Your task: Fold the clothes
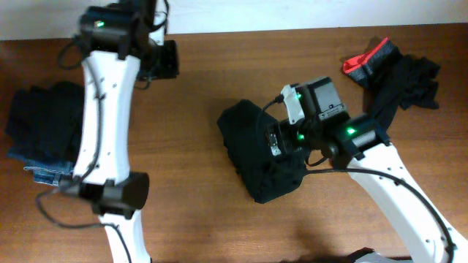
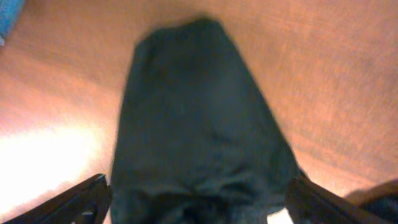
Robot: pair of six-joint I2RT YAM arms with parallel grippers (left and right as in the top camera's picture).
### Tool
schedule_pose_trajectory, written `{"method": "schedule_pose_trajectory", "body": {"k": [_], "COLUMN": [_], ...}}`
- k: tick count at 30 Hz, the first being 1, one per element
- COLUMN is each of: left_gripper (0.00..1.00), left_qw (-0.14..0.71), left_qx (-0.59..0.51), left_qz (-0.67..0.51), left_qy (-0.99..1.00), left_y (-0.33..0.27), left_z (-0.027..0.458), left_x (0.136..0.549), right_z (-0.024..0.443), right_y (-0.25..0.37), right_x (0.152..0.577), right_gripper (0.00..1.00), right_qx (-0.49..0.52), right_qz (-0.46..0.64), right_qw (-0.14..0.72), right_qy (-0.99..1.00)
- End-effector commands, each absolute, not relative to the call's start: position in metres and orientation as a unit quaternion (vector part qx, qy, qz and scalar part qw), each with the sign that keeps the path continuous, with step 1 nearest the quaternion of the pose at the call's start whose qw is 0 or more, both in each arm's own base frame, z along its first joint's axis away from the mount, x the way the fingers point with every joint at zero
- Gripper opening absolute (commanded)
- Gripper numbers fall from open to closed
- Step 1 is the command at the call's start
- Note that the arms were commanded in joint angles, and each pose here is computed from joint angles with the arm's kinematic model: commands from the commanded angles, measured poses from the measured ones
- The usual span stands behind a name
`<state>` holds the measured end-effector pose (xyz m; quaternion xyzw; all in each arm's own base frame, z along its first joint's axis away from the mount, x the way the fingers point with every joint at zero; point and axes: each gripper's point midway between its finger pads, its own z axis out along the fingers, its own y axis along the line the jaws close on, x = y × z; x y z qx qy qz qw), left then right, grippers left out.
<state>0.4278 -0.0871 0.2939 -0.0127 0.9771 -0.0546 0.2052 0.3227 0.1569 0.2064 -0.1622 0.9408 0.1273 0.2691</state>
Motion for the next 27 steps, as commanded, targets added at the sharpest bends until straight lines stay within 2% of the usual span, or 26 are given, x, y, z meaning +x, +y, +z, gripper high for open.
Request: {"method": "schedule_pose_trajectory", "body": {"k": [1,3,5,10,15,18,23,27], "left_gripper": [0.47,0.56,0.61,0.62,0.62,0.68,0.76,0.82], "left_qw": [0.245,0.226,0.192,0.057,-0.044,-0.079,-0.127,-0.142], "left_qx": [-0.025,-0.014,-0.007,-0.005,0.003,0.0,-0.02,-0.018], "left_qz": [-0.043,-0.09,-0.127,-0.219,-0.354,-0.409,-0.414,-0.409], "left_qy": [0.968,0.97,0.973,0.974,0.934,0.909,0.901,0.901], "left_y": [-0.076,-0.092,-0.107,-0.142,-0.195,-0.218,-0.233,-0.238], "left_z": [0.325,0.32,0.308,0.253,0.195,0.17,0.129,0.12], "left_x": [0.415,0.411,0.405,0.383,0.368,0.359,0.337,0.324], "right_z": [0.23,0.231,0.232,0.23,0.224,0.217,0.201,0.181], "right_y": [0.155,0.156,0.156,0.153,0.128,0.107,0.078,0.069], "right_x": [0.332,0.334,0.334,0.334,0.336,0.334,0.329,0.332], "right_gripper": [0.96,0.97,0.97,0.98,0.98,0.99,0.99,0.99], "right_qx": [-0.159,-0.159,-0.159,-0.15,-0.028,0.042,0.077,0.075], "right_qz": [0.123,0.124,0.124,0.118,0.116,0.123,0.105,0.087], "right_qw": [0.306,0.311,0.312,0.309,0.289,0.262,0.222,0.192], "right_qy": [0.931,0.929,0.928,0.932,0.95,0.956,0.966,0.975]}}
